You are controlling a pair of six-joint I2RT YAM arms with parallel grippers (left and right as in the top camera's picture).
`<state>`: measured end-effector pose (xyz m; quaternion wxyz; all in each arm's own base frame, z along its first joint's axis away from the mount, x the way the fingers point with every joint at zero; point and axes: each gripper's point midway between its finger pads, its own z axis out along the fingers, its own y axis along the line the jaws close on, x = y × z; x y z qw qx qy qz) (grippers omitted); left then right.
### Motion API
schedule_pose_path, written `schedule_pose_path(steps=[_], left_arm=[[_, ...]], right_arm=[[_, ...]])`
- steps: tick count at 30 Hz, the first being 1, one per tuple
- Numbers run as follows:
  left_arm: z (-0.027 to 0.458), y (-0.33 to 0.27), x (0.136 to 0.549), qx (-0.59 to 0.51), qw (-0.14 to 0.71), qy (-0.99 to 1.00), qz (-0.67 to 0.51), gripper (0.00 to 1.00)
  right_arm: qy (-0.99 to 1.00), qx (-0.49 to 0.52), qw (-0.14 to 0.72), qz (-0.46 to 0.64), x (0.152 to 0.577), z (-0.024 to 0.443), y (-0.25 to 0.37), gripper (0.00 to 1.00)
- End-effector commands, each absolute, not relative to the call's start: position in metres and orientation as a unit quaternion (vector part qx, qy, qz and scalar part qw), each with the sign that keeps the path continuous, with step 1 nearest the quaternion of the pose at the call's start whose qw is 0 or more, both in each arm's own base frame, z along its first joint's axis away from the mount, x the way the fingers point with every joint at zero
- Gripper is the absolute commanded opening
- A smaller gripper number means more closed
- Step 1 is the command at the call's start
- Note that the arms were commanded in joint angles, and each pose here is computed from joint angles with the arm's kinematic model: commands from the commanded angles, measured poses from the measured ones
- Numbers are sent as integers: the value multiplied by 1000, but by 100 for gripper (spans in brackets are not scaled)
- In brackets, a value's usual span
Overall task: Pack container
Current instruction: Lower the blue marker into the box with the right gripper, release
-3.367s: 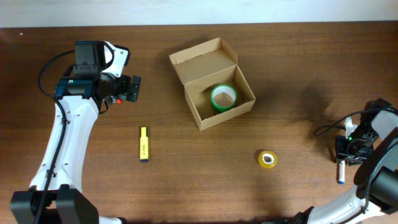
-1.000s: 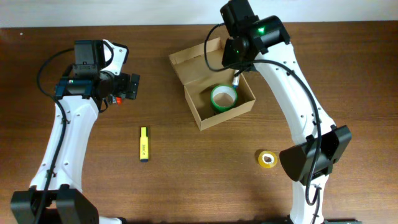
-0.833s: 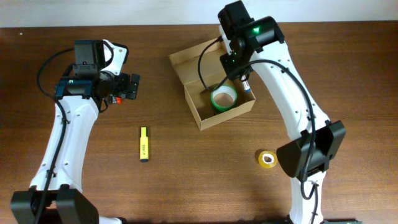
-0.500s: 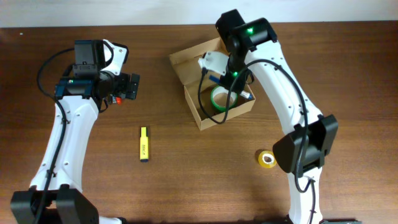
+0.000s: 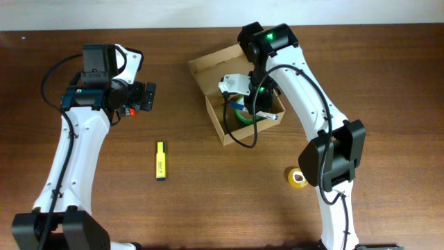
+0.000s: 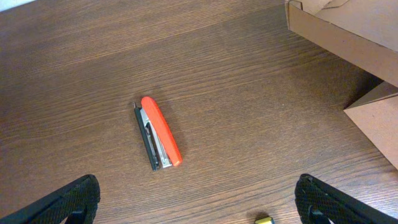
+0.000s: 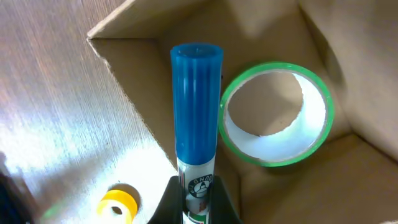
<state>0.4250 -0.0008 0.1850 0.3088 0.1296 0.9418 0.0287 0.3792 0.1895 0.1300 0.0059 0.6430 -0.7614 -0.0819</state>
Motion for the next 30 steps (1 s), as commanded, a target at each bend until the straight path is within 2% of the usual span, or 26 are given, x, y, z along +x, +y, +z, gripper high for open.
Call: schedule_pose_path(steps=[1, 4, 10, 16, 22, 30], left_arm=[[187, -2, 429, 140, 311, 939, 33, 99], [187, -2, 429, 140, 311, 939, 33, 99], [187, -2, 429, 140, 311, 939, 33, 99], [188, -4, 429, 142, 312, 939, 28, 99], [187, -4, 429, 142, 312, 939, 28, 99], [188, -4, 429, 142, 312, 939, 28, 100]], right_arm=[[-745, 658, 23, -102, 368, 127, 195, 4], [-746, 657, 33, -105, 363, 127, 192, 4], [-734, 674, -41, -69, 401, 125, 204, 3], [-717, 693, -65, -26, 421, 125, 202, 3], [-721, 692, -19, -45, 416, 88, 200, 4], [-727, 683, 16, -74, 406, 64, 201, 3]])
